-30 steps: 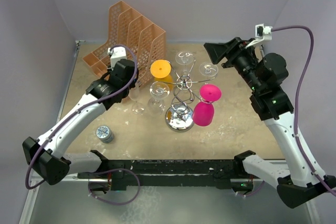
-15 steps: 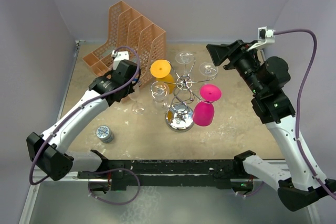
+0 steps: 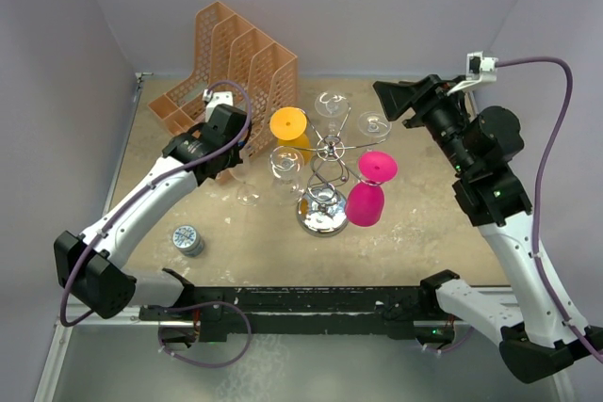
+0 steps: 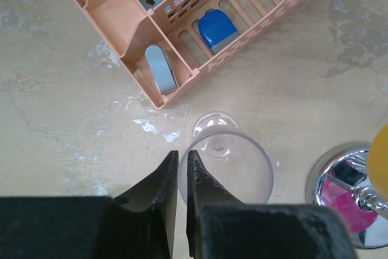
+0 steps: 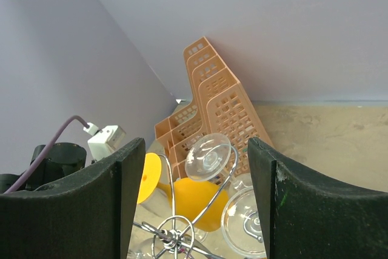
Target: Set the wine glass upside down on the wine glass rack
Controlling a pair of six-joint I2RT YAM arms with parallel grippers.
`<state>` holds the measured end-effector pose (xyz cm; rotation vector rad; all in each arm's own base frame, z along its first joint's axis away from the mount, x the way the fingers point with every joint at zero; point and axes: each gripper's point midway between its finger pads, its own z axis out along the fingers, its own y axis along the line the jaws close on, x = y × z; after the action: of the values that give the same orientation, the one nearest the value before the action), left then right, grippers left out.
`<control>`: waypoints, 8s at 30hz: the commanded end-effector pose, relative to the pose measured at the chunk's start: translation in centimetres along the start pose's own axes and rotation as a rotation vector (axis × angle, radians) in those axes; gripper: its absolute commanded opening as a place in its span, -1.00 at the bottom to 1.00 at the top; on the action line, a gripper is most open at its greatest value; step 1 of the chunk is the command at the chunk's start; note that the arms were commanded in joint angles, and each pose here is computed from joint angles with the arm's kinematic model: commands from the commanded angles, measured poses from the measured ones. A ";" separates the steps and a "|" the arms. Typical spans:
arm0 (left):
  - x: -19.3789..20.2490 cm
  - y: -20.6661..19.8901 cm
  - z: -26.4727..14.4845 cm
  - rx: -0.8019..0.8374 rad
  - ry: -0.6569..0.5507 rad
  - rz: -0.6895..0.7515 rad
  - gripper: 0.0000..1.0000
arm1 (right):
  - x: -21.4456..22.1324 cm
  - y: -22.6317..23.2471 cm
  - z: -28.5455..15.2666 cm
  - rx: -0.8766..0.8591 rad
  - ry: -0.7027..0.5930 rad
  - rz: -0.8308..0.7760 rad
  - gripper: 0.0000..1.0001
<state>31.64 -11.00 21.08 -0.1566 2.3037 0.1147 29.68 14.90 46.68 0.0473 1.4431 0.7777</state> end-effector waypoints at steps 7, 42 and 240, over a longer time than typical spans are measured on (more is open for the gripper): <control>0.0 0.3 0.6 -0.002 0.009 0.002 -1.00 | -1.6 0.9 -0.6 -0.029 -0.065 0.010 0.39; -22.2 6.0 -26.6 0.495 -0.943 -0.662 -1.00 | -3.0 7.7 2.2 -0.417 -0.111 0.163 0.53; -17.3 -21.0 -41.8 2.006 0.127 -0.828 -1.00 | -11.0 12.3 -17.4 -0.480 -0.369 -0.831 0.51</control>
<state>18.31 -38.43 58.37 -0.0518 1.3885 -2.2866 12.39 11.89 56.11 -0.7380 0.8972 0.3197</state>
